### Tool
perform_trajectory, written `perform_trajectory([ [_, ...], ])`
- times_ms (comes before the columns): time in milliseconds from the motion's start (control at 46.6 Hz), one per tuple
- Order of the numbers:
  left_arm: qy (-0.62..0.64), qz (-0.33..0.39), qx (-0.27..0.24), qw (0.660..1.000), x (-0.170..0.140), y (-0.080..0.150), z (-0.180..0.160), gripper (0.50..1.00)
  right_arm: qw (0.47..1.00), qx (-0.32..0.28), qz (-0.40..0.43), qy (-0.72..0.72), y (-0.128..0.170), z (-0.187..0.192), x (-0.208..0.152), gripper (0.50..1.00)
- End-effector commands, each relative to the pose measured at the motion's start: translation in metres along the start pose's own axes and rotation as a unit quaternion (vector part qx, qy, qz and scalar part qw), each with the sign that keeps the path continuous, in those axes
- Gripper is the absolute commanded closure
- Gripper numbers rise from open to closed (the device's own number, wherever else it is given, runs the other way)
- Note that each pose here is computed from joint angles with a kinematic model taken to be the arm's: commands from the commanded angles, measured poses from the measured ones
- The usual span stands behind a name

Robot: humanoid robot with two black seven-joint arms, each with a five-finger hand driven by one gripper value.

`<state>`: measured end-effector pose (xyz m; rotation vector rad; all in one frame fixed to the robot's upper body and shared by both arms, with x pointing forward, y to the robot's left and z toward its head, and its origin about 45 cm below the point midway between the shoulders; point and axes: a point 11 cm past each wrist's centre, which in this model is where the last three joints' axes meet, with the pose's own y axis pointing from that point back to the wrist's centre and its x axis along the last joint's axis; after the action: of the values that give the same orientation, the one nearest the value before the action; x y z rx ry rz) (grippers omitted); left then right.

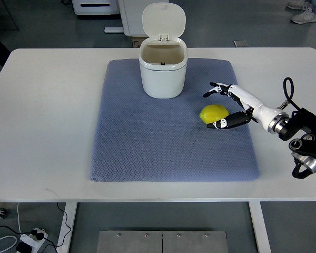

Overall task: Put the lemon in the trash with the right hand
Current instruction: 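Move the open right hand toward the yellow lemon on the mat, then close the right hand's fingers around the yellow lemon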

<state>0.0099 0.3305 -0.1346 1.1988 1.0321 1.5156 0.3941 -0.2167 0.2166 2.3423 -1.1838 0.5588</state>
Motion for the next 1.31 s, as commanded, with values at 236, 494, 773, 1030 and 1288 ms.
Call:
perform_trajectory([
  [236, 0.0, 0.001, 0.0, 1.0, 0.0, 0.0, 0.0, 0.5, 1.0, -0.018, 0.0, 0.026, -0.017, 0.015, -0.007, 0.5],
  [494, 0.0, -0.001, 0.0, 1.0, 0.0, 0.0, 0.0, 0.5, 0.999, -0.026, 0.003, 0.037, -0.021, 0.022, -0.006, 0.5],
  [773, 0.0, 0.001, 0.0, 1.0, 0.0, 0.0, 0.0, 0.5, 0.999, -0.027, 0.004, 0.043, -0.018, 0.027, -0.005, 0.511],
  [1030, 0.0, -0.001, 0.0, 1.0, 0.0, 0.0, 0.0, 0.5, 0.998, -0.026, -0.001, 0.05, -0.017, 0.029, -0.006, 0.519],
  [1288, 0.0, 0.001, 0.0, 1.0, 0.0, 0.0, 0.0, 0.5, 0.998, -0.034, 0.006, 0.062, -0.016, 0.036, 0.001, 0.628],
])
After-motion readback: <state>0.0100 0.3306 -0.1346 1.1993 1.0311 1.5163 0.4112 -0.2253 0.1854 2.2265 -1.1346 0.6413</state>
